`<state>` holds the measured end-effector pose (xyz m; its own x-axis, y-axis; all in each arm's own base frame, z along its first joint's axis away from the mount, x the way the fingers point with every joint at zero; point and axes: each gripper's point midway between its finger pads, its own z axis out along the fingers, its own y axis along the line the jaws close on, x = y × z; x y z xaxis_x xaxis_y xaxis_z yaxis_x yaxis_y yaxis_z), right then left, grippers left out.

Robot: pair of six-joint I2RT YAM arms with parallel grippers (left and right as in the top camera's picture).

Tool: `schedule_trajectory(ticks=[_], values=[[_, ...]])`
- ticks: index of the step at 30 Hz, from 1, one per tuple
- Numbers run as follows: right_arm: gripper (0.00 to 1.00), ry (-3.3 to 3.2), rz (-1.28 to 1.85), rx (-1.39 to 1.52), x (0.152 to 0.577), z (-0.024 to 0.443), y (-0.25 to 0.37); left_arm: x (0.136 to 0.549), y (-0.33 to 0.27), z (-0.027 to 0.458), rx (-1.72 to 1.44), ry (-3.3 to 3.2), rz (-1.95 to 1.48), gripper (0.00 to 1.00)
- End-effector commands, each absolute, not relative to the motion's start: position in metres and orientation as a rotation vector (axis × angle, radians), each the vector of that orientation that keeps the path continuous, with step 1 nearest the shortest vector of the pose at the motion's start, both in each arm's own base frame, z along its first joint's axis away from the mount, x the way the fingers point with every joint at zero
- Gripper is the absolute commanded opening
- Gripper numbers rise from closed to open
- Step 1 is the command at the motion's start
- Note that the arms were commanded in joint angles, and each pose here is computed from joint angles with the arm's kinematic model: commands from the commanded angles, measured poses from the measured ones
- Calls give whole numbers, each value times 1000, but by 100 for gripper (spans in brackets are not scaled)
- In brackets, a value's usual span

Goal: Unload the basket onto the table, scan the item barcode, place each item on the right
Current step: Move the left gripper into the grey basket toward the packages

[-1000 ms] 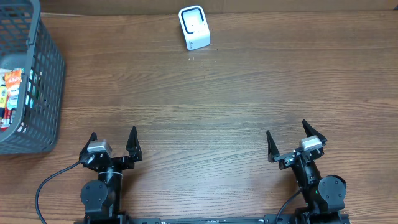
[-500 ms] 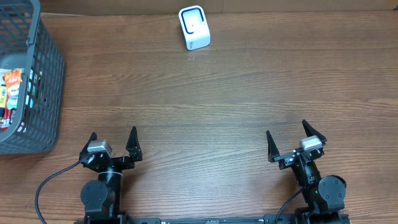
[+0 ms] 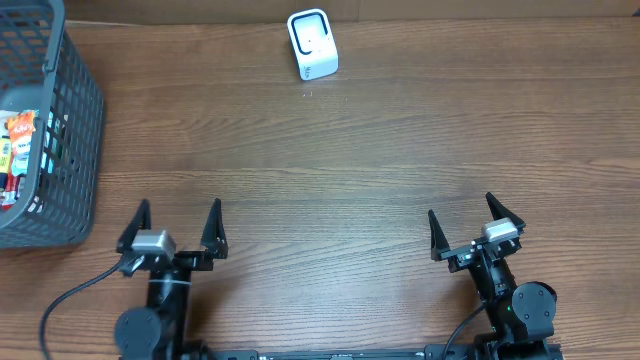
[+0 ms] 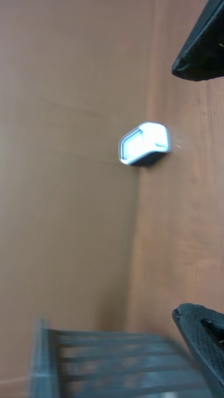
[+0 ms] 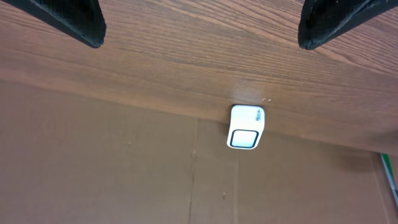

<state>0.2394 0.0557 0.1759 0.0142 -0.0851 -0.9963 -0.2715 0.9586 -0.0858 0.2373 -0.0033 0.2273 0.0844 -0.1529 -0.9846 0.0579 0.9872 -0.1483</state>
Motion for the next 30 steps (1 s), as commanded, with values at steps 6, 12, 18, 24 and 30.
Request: schedule_trajectory(ticks=[6,12,18,24,30], values=[[100,1557,155,-293,239,173,57,173,-15,382,72,1256,-71,100],[100,1556,155,-293,239,173,57,156,-16,450,70,1319,-72,100],[100,1557,155,-293,239,173,57,173,-15,491,110,1540,-30,100],[100,1556,155,-293,239,173,57,219,5,492,49,1910,44,100],[100,1557,155,-293,239,173,57,279,7,456,50,2185,16,100]])
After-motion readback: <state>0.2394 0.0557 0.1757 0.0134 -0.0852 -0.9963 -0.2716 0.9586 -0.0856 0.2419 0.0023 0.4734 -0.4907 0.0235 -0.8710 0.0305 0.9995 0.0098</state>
